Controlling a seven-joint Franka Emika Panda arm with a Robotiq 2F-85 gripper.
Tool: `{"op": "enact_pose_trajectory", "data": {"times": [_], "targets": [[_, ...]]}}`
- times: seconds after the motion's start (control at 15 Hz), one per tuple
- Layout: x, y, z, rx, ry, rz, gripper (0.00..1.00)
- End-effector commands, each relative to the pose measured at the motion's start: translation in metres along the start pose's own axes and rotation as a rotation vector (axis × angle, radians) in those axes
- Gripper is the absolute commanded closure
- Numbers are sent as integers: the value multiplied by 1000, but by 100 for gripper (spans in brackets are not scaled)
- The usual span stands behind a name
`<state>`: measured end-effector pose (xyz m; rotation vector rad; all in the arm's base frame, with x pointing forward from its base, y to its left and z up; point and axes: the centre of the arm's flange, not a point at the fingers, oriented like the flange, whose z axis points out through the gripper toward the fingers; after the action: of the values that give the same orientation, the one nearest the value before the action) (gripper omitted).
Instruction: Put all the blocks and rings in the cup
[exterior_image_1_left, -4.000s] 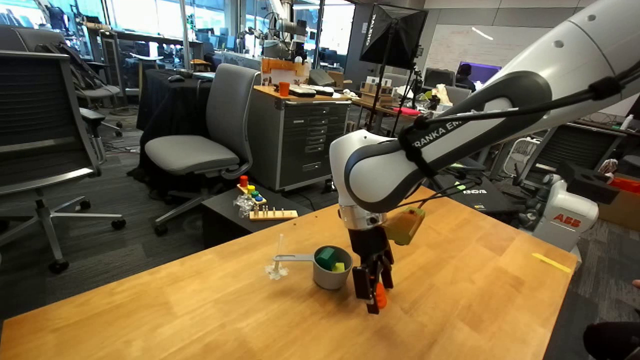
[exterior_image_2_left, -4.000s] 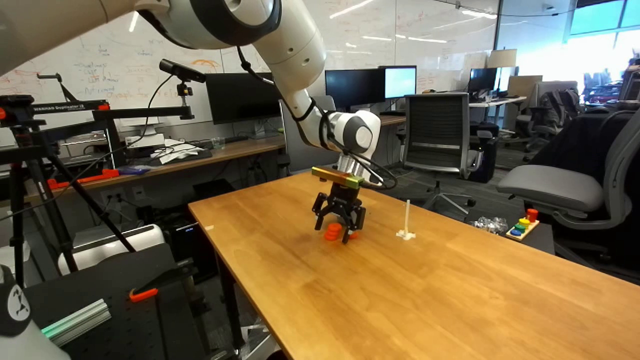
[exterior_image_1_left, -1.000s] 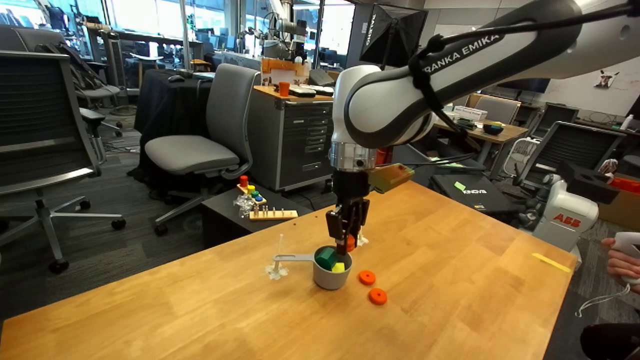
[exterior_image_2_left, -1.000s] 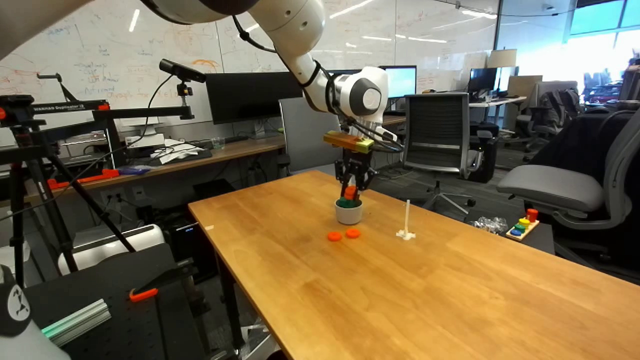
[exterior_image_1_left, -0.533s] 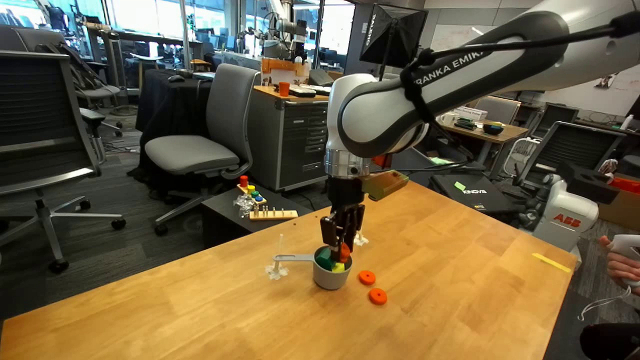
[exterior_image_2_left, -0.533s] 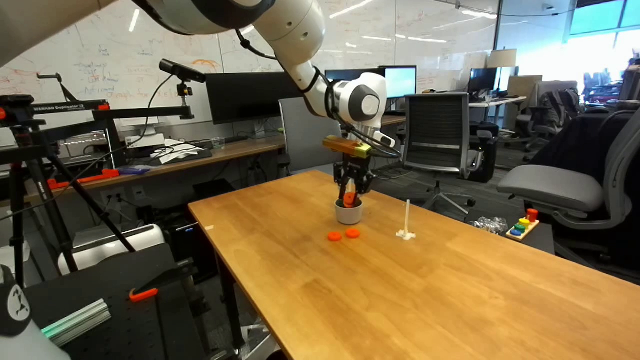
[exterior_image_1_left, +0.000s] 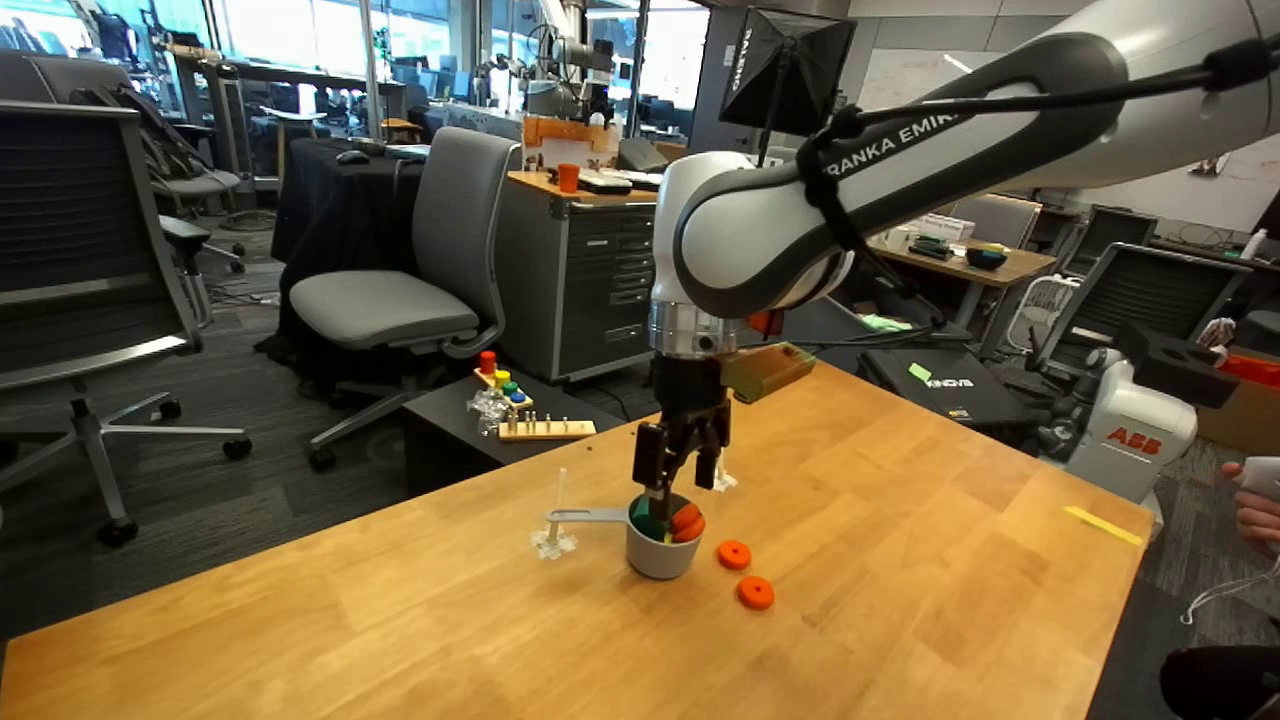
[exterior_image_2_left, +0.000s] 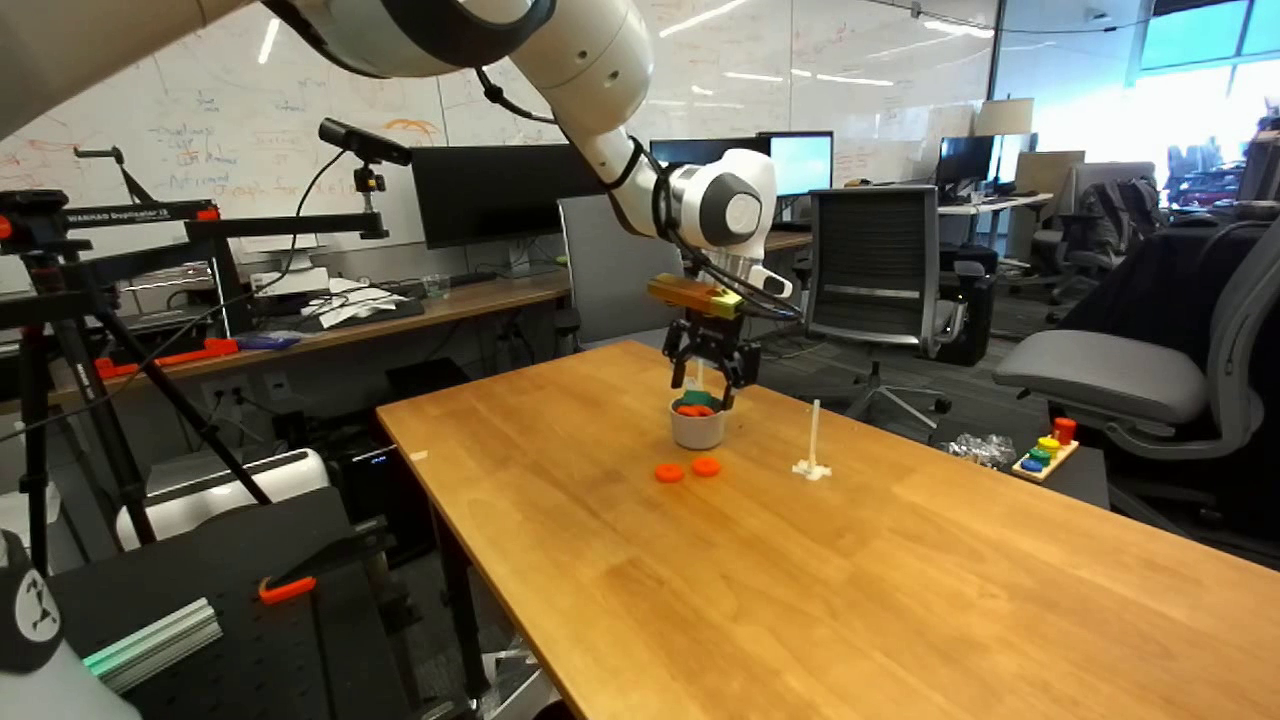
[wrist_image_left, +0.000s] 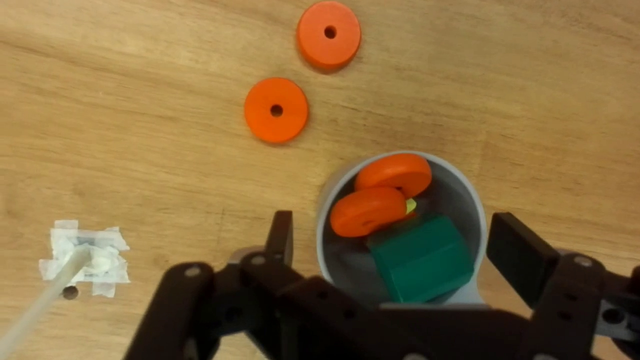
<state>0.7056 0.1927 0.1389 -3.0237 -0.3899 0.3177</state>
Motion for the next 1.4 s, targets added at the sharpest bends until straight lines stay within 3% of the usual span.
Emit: {"op": "enact_pose_trajectory", "data": {"times": [0.0, 0.73, 1.33], "targets": [[-7, 11, -13, 6, 0, 52, 0], [-57, 47, 9, -51, -84, 148, 0], [-63, 51, 29, -62, -124, 122, 0]]}}
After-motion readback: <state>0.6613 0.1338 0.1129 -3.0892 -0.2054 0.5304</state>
